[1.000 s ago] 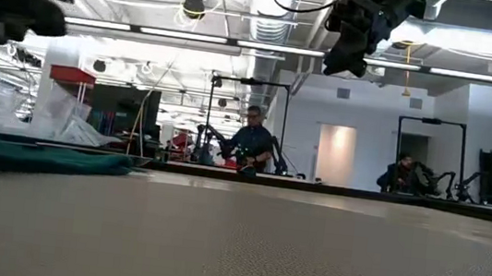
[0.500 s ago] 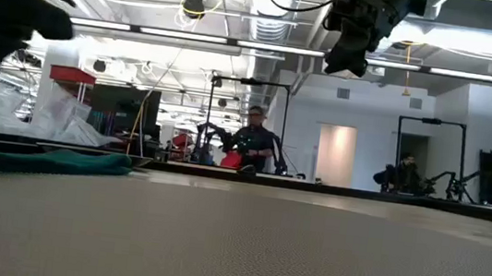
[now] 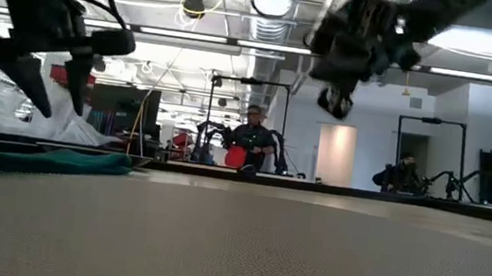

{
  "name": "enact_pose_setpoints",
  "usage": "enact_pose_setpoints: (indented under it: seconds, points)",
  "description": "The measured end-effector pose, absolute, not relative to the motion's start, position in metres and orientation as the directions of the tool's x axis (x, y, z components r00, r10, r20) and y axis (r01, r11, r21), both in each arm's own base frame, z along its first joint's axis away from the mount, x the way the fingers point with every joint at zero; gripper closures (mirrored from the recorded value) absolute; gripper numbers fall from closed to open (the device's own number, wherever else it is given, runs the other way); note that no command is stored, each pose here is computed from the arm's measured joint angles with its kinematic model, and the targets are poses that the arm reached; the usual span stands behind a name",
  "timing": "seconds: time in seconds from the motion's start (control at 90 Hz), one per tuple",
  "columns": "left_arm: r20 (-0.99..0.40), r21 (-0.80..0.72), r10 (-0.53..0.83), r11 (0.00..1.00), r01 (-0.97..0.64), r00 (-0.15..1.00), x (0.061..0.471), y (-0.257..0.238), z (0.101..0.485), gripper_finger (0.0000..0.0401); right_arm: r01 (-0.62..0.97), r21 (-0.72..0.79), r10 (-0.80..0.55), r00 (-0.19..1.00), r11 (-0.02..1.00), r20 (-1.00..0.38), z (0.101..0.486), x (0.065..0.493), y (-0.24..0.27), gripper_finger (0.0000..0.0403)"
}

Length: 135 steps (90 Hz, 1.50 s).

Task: Set table place
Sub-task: Adjust the gray table mat on the table

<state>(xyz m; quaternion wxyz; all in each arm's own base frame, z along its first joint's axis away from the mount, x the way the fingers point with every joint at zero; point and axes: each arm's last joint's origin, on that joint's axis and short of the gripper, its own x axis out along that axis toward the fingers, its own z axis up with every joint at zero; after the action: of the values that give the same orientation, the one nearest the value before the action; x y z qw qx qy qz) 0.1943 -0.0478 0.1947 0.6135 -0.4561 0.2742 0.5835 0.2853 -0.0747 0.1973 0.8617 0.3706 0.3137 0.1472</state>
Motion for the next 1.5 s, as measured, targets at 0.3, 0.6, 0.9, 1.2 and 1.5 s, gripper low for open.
enact_pose_setpoints:
  seconds: [0.3, 0.6, 0.9, 1.2, 1.5]
  points:
    - [-0.867, -0.209, 0.441, 0.102, -0.973, 0.232, 0.201, -0.044, 0.198, 0.0246, 0.163, 0.594, 0.317, 0.72, 0.788, -0.617, 0.18, 0.305, -0.011, 0.0403]
    - [-0.864, -0.188, 0.422, 0.236, -0.953, 0.275, 0.199, -0.044, 0.205, 0.0246, 0.07, 0.343, 0.263, 0.505, 0.937, -0.822, 0.176, 0.379, 0.015, 0.0403]
    - [-0.86, -0.182, 0.418, 0.281, -0.942, 0.291, 0.195, -0.043, 0.21, 0.0246, 0.01, 0.171, 0.158, 0.323, 0.985, -0.933, 0.14, 0.385, 0.017, 0.0403]
    - [-0.86, -0.181, 0.422, 0.274, -0.945, 0.287, 0.193, -0.042, 0.211, 0.0246, 0.029, 0.134, 0.123, 0.251, 0.991, -0.96, 0.124, 0.383, 0.008, 0.0403]
    - [-0.86, -0.191, 0.422, 0.256, -0.948, 0.287, 0.194, -0.042, 0.211, 0.0246, 0.191, 0.111, 0.063, 0.242, 0.975, -0.968, 0.125, 0.375, -0.062, 0.0403]
